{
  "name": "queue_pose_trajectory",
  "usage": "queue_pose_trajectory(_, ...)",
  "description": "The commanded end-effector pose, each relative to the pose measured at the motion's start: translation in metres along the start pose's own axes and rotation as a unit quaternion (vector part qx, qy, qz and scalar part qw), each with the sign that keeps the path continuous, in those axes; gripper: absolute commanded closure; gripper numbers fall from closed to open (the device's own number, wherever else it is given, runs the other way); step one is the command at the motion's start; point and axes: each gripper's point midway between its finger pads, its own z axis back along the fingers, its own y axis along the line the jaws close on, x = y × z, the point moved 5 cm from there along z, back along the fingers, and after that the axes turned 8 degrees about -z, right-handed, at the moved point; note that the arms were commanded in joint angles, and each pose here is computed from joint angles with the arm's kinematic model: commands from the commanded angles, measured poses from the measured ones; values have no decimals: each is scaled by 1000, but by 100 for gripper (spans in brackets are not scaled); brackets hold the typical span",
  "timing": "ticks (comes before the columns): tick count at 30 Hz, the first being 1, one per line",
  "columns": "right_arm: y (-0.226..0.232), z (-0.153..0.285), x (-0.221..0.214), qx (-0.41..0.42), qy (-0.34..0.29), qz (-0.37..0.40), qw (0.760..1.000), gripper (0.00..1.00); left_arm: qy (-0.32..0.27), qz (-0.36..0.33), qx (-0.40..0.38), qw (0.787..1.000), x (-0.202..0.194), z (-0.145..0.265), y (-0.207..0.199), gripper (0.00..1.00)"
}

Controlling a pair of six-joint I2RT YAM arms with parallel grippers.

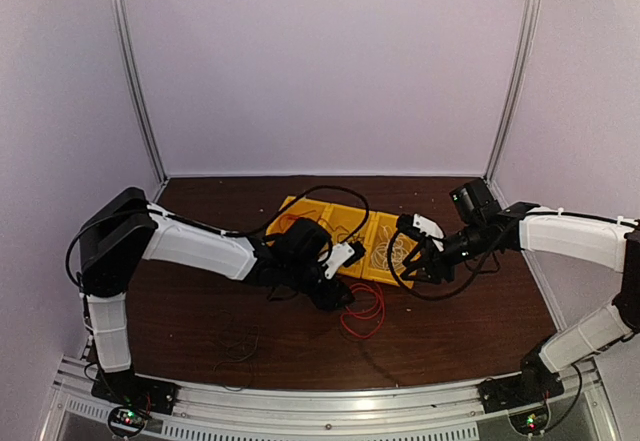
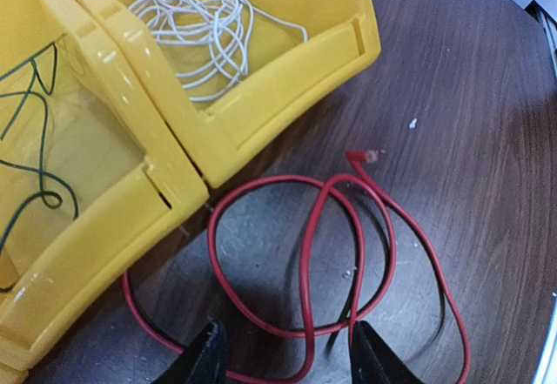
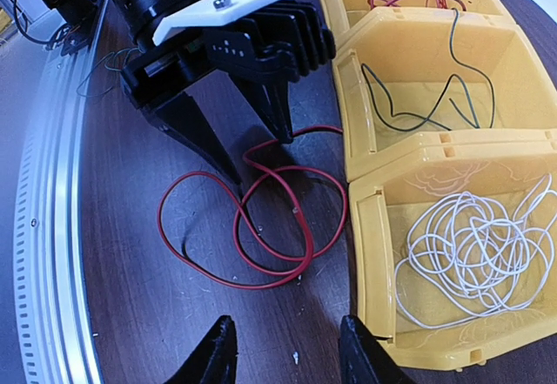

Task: Untangle the cables

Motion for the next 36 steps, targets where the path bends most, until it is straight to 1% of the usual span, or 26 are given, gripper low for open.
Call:
queue_pose_trajectory(1,-1,6,10,-12,-14,12,1000,58,-46,-4,41,998,29,-1,11,55)
queue_pose_trajectory(3,-2,6,10,-13,-14,11,1000,58,-43,-5,45,998,30,-3,13,63)
queue_pose_trajectory(5,-1,5,10,-13,-13,11,1000,59,-39,-5,43,998,31,-5,13,68)
queue_pose_trajectory(7,-1,6,11,-14,-14,12,1000,58,-33,-7,38,999,30,-7,12,78)
queue_pose_trajectory(8,-1,6,11,-14,-14,12,1000,58,-27,-7,34,999,28,-8,12,79)
queue_pose_trajectory(9,-2,7,11,-15,-15,12,1000,58,-19,-5,29,999,25,-8,10,75)
queue_pose_trajectory(12,-1,7,11,-15,-15,13,1000,58,-17,0,11,1000,24,-8,6,55)
queue_pose_trajectory(13,-1,6,11,-15,-14,12,1000,58,-19,3,8,1000,24,-8,5,51)
queue_pose_trajectory(15,-2,6,11,-17,-15,12,1000,58,-17,8,2,1000,22,-11,4,50)
queue_pose_trajectory(18,-1,7,11,-16,-15,13,1000,58,-12,19,8,1000,19,-17,6,52)
queue_pose_trajectory(20,-1,7,11,-17,-16,13,1000,58,-7,23,13,1000,17,-20,8,57)
queue_pose_trajectory(23,-1,8,12,-17,-17,13,1000,59,2,25,15,1000,13,-24,9,70)
queue_pose_trajectory(26,0,8,12,-18,-18,14,1000,58,2,19,11,1000,19,-19,8,88)
queue_pose_trajectory(28,0,9,12,-19,-19,14,1000,58,-8,12,15,1000,31,-5,7,98)
queue_pose_trajectory(29,0,9,12,-19,-19,14,1000,59,-14,10,20,1000,38,4,7,100)
queue_pose_trajectory(36,-1,9,13,-23,-20,15,999,59,-44,-10,70,997,72,70,10,100)
